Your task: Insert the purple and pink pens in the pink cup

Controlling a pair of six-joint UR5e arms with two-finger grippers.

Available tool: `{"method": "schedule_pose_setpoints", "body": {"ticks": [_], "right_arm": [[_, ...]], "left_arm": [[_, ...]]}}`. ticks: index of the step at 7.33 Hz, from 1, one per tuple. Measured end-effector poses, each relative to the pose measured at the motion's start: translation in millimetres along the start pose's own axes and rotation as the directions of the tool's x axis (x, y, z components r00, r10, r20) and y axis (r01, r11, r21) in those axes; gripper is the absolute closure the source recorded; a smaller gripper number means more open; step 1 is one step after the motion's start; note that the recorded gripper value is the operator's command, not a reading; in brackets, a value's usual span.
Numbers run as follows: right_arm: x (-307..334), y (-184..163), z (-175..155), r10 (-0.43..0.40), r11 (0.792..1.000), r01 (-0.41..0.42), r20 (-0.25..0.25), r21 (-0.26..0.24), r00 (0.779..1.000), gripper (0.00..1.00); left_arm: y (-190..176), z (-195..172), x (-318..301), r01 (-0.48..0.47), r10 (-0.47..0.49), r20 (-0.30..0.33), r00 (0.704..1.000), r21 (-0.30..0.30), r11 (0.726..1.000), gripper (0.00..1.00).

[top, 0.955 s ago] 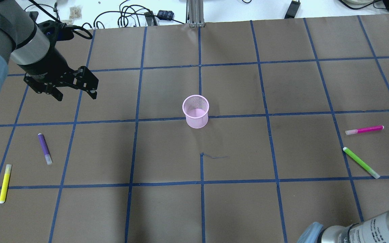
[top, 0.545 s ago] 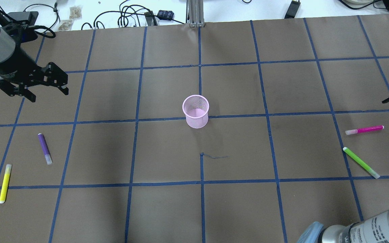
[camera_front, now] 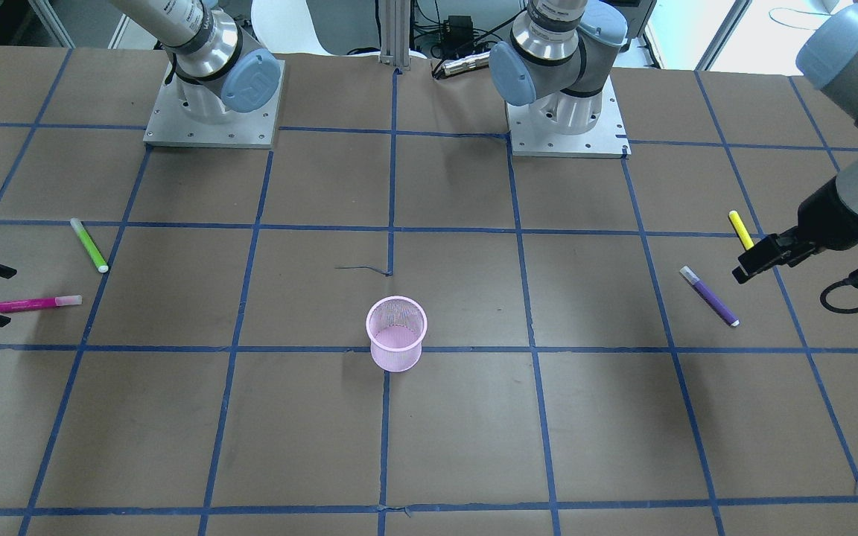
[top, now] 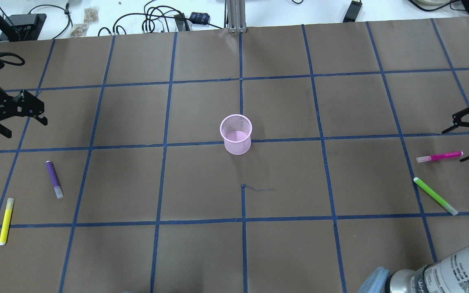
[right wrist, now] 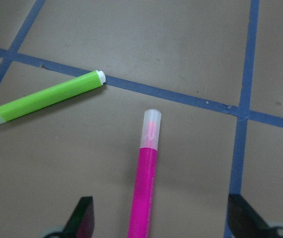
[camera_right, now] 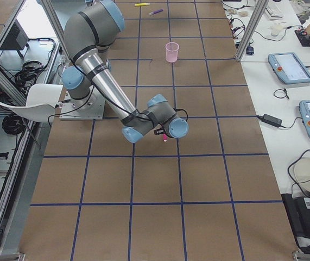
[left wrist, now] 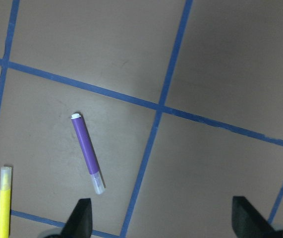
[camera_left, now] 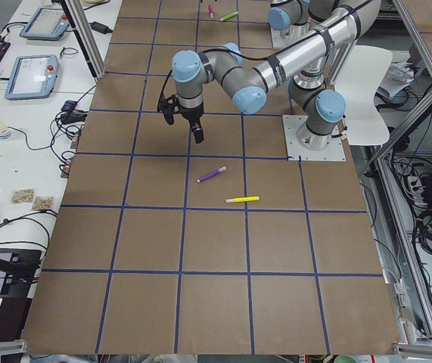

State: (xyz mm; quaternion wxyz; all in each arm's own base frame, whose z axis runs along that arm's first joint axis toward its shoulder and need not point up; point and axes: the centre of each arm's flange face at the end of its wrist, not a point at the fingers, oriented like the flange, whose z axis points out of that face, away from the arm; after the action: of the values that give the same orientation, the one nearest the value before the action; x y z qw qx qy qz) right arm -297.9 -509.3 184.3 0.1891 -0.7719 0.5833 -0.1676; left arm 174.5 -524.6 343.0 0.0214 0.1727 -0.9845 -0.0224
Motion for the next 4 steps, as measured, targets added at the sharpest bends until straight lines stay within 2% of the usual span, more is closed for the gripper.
{"method": "schedule_pose_setpoints", "body": {"ticks": [3,4], "right_arm": [[-1.4,16.0,15.2,0.005,1.000,-0.005,0.004,0.022,1.000,0.06],[-2.9,19.3,16.8,0.008,1.000,-0.008,0.003,0.025,1.000,0.12]], "left_arm": [[-24.3,72.7,-42.6,0.045,-0.045,0.025,0.999,-0.004,0.999,0.00],[-27.4,91.4,-48.0,0.055,-0.054,0.028,0.998,-0.020,0.998,0.00]]}}
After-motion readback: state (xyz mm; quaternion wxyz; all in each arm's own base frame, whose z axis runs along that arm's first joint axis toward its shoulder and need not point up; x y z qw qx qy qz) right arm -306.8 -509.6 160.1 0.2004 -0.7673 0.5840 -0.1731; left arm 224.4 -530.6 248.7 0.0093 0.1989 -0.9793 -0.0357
